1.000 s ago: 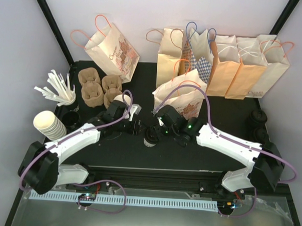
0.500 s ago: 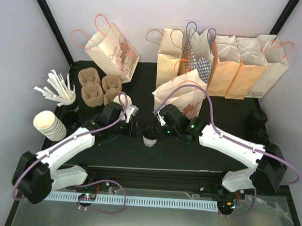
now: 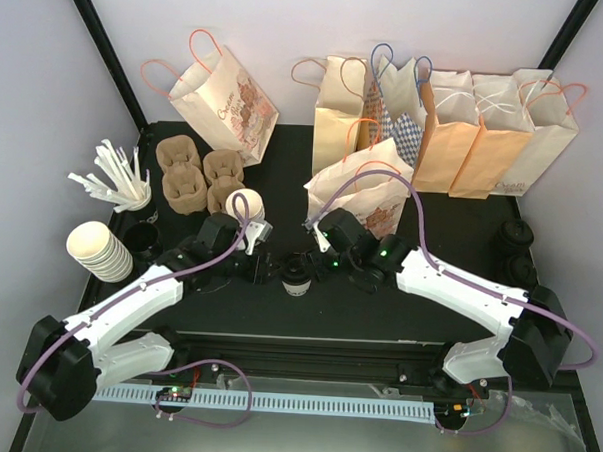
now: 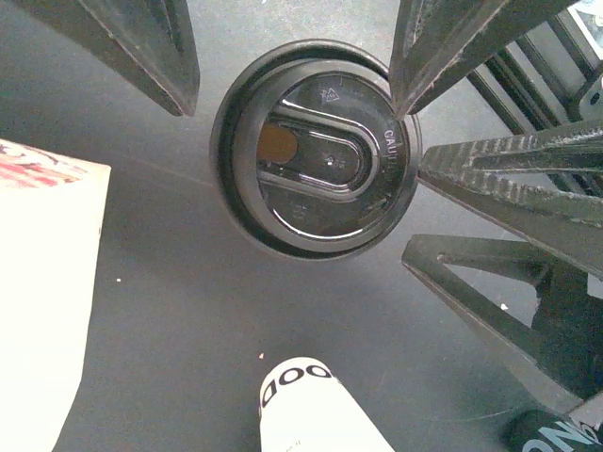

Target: Pack the takeout coffee

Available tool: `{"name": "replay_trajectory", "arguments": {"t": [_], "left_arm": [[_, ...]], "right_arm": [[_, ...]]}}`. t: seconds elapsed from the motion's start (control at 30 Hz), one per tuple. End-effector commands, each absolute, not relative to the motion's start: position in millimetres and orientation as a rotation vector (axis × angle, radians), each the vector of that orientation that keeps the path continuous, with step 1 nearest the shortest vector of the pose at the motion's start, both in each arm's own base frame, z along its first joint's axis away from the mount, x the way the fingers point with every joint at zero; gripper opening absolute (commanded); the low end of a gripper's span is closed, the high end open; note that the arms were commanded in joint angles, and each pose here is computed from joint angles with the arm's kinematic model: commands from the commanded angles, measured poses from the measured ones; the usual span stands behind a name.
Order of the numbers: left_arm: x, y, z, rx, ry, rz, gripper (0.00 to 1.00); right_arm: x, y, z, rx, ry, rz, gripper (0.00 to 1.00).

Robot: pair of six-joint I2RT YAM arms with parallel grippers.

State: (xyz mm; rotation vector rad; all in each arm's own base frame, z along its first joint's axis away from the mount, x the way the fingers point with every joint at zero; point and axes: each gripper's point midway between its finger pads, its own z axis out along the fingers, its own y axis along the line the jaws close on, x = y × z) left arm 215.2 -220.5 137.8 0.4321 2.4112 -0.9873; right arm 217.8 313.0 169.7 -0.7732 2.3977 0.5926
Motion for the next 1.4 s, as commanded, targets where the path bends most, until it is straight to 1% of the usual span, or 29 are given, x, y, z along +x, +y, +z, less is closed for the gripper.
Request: {"name": "replay_trajectory", "arguments": {"t": [0.0, 0.2, 0.37, 0.6, 0.8, 0.87, 1.07, 1.37], "left_arm": [[225, -217, 144, 0.392, 2.405, -0.971, 0.50], [245, -212, 160, 0.378, 2.356, -0.954, 0.50], [256, -216, 157, 0.363, 2.376, -1.006, 0.49], [268, -222, 149, 0.325, 2.391, -1.075, 0.49], [272, -227, 143, 0.324, 2.397, -1.122, 0.49], [273, -228, 132, 0.315, 2.434, -1.126, 0.49], [272, -229, 123, 0.313, 2.454, -1.136, 0.48], [267, -230, 115, 0.311, 2.470, -1.159, 0.48]], "right_arm": [[212, 313, 168, -0.691, 2.417, 0.685, 0.58], [196, 298, 150, -0.578, 2.468, 0.760, 0.55], [186, 295, 139, -0.506, 2.479, 0.846, 0.51], [189, 313, 141, -0.410, 2.457, 0.996, 0.39], [189, 320, 142, -0.356, 2.438, 1.104, 0.38], [189, 319, 137, -0.343, 2.457, 1.104, 0.38], [192, 311, 125, -0.306, 2.500, 1.047, 0.34], [192, 305, 119, -0.308, 2.512, 1.003, 0.32]]}}
